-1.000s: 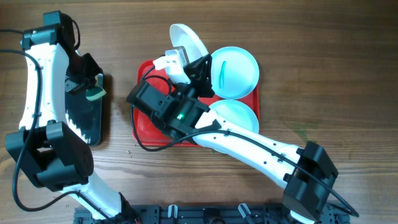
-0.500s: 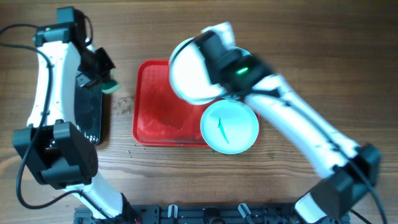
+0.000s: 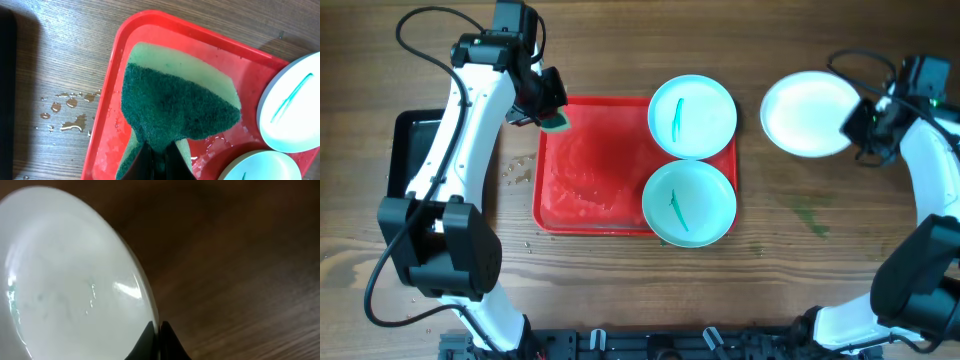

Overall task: Clean dirty plates on tray and stack at the side
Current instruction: 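Set the white plate down on the table right of the tray, then grasp the lower light-blue plate rim and drag it onto the tray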

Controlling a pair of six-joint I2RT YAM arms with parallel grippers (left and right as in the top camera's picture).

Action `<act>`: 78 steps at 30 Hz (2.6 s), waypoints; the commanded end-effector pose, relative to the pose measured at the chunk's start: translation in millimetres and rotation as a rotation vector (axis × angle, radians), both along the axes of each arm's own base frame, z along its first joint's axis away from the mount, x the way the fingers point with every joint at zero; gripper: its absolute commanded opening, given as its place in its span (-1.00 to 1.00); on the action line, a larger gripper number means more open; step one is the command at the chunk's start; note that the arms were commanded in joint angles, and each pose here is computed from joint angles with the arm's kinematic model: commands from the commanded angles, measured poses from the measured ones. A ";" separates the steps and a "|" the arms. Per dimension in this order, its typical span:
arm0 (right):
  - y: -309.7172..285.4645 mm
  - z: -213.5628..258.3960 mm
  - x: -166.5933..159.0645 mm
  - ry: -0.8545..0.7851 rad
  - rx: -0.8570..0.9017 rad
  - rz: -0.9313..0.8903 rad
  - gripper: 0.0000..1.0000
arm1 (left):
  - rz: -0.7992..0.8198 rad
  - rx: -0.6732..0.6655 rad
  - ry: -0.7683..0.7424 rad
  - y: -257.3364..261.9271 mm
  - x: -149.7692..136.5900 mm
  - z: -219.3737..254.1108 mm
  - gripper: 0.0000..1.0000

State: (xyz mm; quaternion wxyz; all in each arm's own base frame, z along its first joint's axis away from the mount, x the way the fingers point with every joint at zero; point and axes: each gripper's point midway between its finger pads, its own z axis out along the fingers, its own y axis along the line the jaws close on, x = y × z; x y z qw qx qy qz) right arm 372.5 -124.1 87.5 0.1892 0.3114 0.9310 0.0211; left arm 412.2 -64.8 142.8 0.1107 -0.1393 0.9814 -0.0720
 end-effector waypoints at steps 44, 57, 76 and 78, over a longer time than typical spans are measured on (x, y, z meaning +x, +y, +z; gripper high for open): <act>235.4 -68.1 -111.8 0.253 0.274 0.533 -0.38 | 0.000 -0.006 0.023 -2.5 -3.4 -4.5 -0.92; 228.0 -30.2 -94.1 0.211 0.198 0.560 -0.38 | -0.001 -0.007 0.020 -2.6 -2.7 -4.4 -0.92; 235.8 -72.0 -105.4 0.274 0.145 0.630 -0.38 | -0.001 -0.007 0.020 -2.7 -2.6 -4.3 -0.92; 239.6 -78.9 -108.8 0.297 0.147 0.641 -0.38 | -0.001 -0.007 0.020 -2.7 -2.6 -4.3 -0.92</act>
